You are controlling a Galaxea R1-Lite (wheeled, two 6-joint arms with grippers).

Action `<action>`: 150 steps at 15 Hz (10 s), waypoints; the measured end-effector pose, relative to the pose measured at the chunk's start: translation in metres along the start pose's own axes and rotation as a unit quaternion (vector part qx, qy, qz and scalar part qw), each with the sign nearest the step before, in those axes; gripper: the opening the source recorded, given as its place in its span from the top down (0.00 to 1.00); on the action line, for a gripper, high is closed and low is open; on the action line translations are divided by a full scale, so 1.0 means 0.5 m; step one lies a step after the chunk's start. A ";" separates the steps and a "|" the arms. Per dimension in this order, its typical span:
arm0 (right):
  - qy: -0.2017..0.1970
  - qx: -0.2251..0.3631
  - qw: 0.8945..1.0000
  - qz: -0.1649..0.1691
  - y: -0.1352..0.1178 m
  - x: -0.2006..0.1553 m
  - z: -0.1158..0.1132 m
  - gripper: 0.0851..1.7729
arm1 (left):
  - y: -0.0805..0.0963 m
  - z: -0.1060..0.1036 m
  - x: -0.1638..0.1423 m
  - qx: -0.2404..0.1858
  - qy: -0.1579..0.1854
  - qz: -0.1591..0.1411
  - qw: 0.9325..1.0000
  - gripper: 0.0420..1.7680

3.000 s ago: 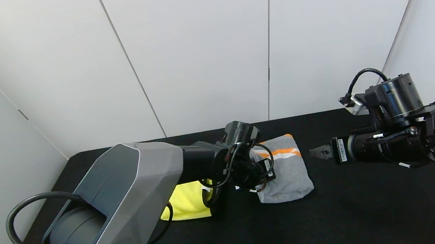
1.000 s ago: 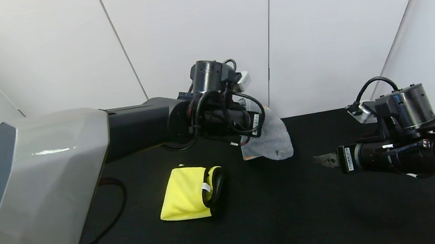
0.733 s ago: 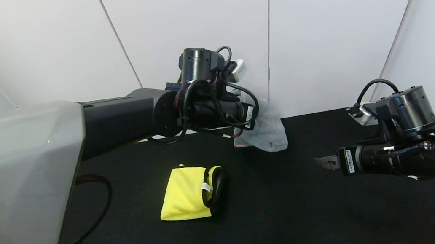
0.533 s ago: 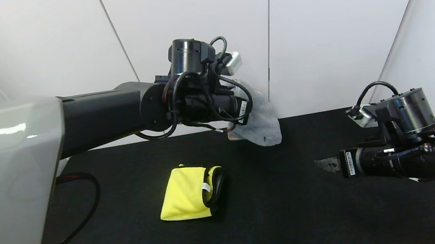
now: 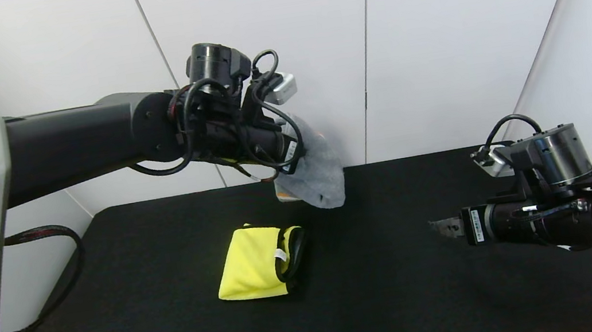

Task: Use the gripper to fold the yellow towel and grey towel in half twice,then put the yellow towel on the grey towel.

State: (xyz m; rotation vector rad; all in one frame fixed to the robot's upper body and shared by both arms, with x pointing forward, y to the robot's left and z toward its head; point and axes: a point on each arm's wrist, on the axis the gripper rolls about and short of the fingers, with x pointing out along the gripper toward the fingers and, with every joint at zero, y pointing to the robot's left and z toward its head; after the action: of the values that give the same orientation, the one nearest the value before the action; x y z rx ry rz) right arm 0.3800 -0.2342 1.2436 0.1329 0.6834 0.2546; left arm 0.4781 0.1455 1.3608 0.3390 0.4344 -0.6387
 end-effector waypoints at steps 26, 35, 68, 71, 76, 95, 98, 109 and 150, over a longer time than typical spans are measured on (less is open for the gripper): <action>0.009 -0.009 1.000 0.008 0.012 0.006 -0.013 0.04 | 0.054 -0.193 -0.094 -0.130 0.179 -0.072 0.973 0.90; 0.012 -0.016 1.000 0.016 0.025 0.010 -0.015 0.04 | 0.105 -0.289 -0.071 -0.215 0.234 -0.068 0.946 0.90; 0.010 -0.016 1.000 0.013 0.030 0.009 -0.019 0.04 | 0.061 -0.209 -0.120 -0.163 0.226 0.037 0.960 0.06; 0.007 -0.016 1.000 0.012 0.029 0.007 -0.017 0.04 | 0.026 -0.212 -0.085 -0.157 0.242 0.021 0.957 0.05; 0.004 -0.014 1.000 0.011 0.025 0.004 -0.014 0.04 | 0.005 -0.229 -0.008 -0.169 0.246 0.054 0.953 0.04; -0.030 -0.018 0.999 -0.035 0.025 -0.013 -0.017 0.04 | -0.018 -0.194 -0.051 -0.172 0.226 0.103 0.953 0.03; -0.056 -0.018 0.998 -0.034 0.030 -0.053 -0.007 0.04 | -0.026 -0.172 -0.126 -0.171 0.196 0.107 0.960 0.03; -0.102 -0.026 0.994 -0.020 0.015 -0.320 -0.027 0.04 | -0.094 -0.190 -0.476 -0.151 0.059 0.143 0.976 0.03; -0.357 -0.032 0.930 -0.086 -0.043 -0.637 -0.402 0.04 | -0.399 -0.563 -0.867 -0.184 -0.218 0.274 0.918 0.03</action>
State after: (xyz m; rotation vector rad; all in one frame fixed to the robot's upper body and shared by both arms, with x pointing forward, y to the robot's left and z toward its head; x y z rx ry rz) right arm 0.0180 -0.3351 1.2779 0.0918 -0.0413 0.0469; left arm -0.0400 0.3315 1.2967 -0.0538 0.0130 -0.0627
